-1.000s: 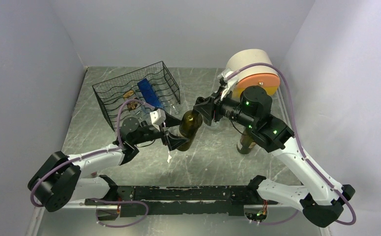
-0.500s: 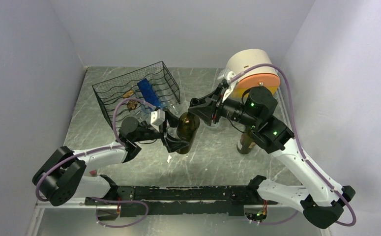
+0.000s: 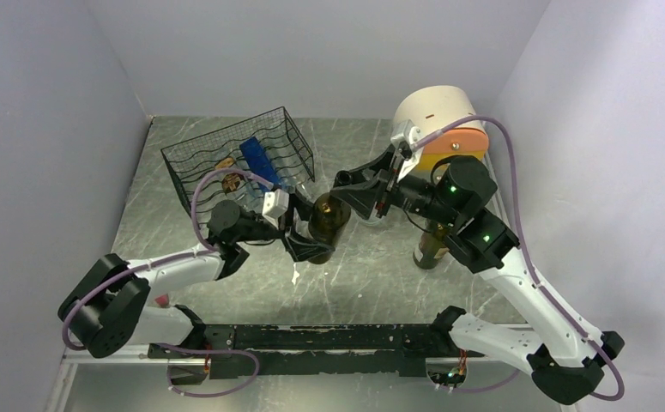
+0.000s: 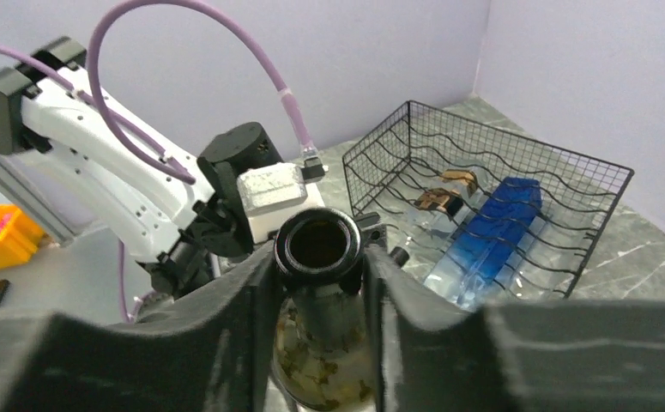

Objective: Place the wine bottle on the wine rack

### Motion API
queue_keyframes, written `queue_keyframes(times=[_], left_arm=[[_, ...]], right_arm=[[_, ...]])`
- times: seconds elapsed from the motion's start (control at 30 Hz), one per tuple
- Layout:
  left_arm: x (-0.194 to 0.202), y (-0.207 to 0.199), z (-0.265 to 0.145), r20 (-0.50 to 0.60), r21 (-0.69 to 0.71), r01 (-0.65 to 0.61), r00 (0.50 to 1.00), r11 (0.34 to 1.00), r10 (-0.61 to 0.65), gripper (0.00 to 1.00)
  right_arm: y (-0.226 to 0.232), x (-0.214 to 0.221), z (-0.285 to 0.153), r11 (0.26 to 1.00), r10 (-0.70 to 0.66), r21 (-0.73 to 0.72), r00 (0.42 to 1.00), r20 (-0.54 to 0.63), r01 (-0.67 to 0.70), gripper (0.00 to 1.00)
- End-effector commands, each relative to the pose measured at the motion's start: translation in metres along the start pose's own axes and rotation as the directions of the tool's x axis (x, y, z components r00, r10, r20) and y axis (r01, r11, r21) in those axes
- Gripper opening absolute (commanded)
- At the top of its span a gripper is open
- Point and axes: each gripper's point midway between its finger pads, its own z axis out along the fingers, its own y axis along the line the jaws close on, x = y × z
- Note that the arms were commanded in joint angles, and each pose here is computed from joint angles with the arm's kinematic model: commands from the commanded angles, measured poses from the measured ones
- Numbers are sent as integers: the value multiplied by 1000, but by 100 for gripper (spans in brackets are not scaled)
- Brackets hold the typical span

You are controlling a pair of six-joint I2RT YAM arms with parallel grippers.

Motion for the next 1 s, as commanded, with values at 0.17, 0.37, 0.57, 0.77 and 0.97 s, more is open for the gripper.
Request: queue_keyframes(times=[0.17,0.37,0.57,0.77,0.97], left_arm=[[-70,34,17,-15,-94,-462,886,882,463,7],[-116,59,12,-122,-180,-744,666,643,736,7],[-176,76,5,-265,-210,-911,402,355,876,7],[-205,81,8,-322,-147,-978,189,149,928,7],[-215,96,8,-403,-30,-998,-31,-48,914,7]], right_arm=[[-18,-38,-28,977,21,209,994,109,-43,74],[-29,-57,-44,948,11,314,992,123,-49,77],[-20,-80,-55,949,-3,311,989,151,-45,77],[-5,-101,-68,959,-22,281,981,191,-33,77],[-4,-102,-75,955,-19,295,984,177,-35,77]])
